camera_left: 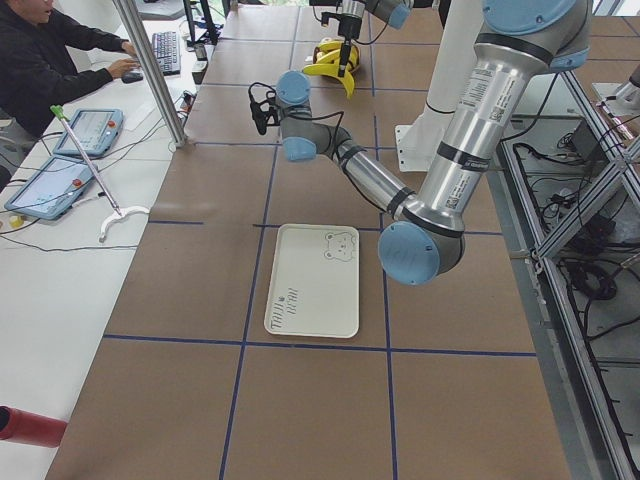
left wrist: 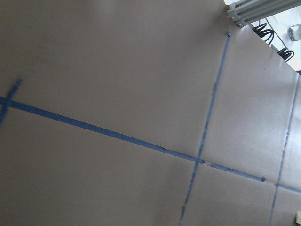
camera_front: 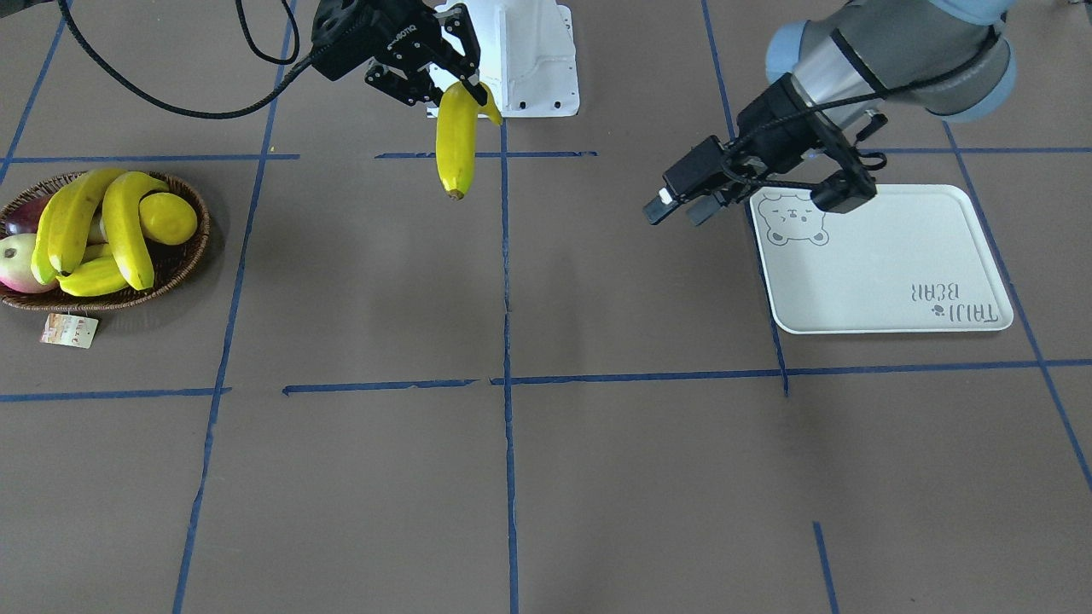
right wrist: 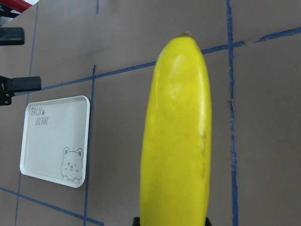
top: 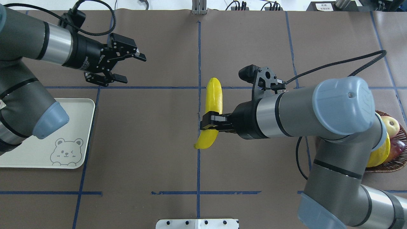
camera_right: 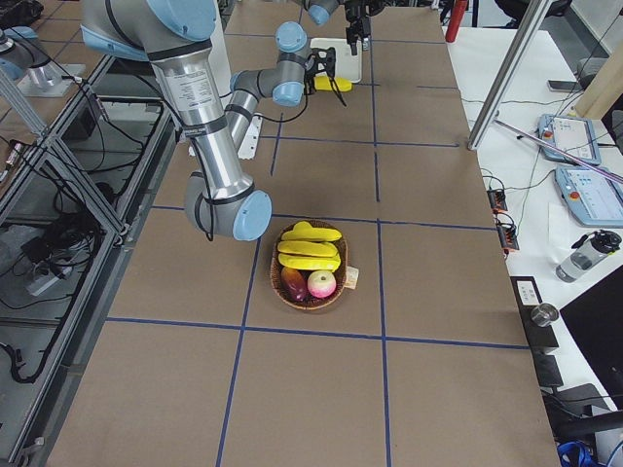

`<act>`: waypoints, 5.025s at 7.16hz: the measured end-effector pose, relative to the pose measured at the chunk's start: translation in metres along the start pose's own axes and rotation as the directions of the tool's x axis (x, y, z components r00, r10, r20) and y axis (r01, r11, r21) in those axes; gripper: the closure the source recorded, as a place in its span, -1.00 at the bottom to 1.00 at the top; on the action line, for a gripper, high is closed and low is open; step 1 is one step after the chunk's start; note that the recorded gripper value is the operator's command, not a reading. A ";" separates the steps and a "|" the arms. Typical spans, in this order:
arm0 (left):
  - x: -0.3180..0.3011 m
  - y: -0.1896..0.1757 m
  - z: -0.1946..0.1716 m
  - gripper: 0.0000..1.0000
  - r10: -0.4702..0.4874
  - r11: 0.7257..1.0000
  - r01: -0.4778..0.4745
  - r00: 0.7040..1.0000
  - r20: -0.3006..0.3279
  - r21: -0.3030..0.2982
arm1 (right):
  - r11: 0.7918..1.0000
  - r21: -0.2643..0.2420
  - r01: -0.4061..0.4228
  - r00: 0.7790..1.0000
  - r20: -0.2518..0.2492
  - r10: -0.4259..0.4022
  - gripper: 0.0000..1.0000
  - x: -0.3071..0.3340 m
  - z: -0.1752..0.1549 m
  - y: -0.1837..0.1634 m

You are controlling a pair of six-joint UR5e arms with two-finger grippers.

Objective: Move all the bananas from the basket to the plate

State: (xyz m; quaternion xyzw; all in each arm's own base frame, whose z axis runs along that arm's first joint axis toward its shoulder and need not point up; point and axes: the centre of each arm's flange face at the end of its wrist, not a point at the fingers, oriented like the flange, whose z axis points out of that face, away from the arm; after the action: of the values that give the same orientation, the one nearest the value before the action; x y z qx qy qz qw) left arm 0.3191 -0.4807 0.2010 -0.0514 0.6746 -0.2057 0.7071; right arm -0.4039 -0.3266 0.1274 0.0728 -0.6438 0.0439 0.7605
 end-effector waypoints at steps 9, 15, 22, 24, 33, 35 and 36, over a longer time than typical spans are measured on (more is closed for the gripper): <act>0.052 0.119 0.064 0.74 0.041 0.976 -0.052 0.998 -0.057 -0.213 | 0.999 -0.035 0.005 0.997 0.080 -0.002 0.92 -0.035 0.014 0.017; 0.048 0.121 0.059 1.00 0.127 0.966 -0.141 0.989 -0.075 -0.217 | 0.999 -0.039 -0.013 0.996 0.085 0.016 -0.99 -0.037 0.011 0.020; -0.058 -0.007 0.023 1.00 0.176 0.984 -0.179 0.958 0.225 -0.010 | 0.999 0.031 -0.034 0.998 0.053 0.032 -0.99 -0.016 -0.029 -0.007; -0.181 -0.079 -0.031 1.00 0.263 0.956 -0.292 0.865 0.427 0.004 | 0.995 0.073 -0.069 0.997 -0.033 0.072 -0.99 0.001 -0.040 -0.029; -0.404 -0.171 -0.122 0.89 0.210 0.955 -0.298 0.672 0.710 0.000 | 0.988 0.116 -0.106 0.981 -0.147 0.123 -0.99 0.040 -0.064 -0.042; -0.406 -0.168 -0.122 0.83 0.207 0.957 -0.289 0.674 0.709 -0.004 | 0.987 0.117 -0.107 0.981 -0.150 0.124 -0.99 0.041 -0.065 -0.042; -0.406 -0.167 -0.121 0.83 0.209 0.958 -0.288 0.675 0.707 -0.007 | 0.987 0.118 -0.107 0.981 -0.149 0.124 -0.99 0.041 -0.065 -0.042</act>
State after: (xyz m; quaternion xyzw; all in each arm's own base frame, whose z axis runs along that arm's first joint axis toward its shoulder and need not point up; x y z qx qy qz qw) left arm 0.1624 -0.4614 0.6280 0.0036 0.3445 -0.1077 0.9326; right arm -0.3269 -0.3585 0.1554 0.0733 -0.5819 0.1287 0.7997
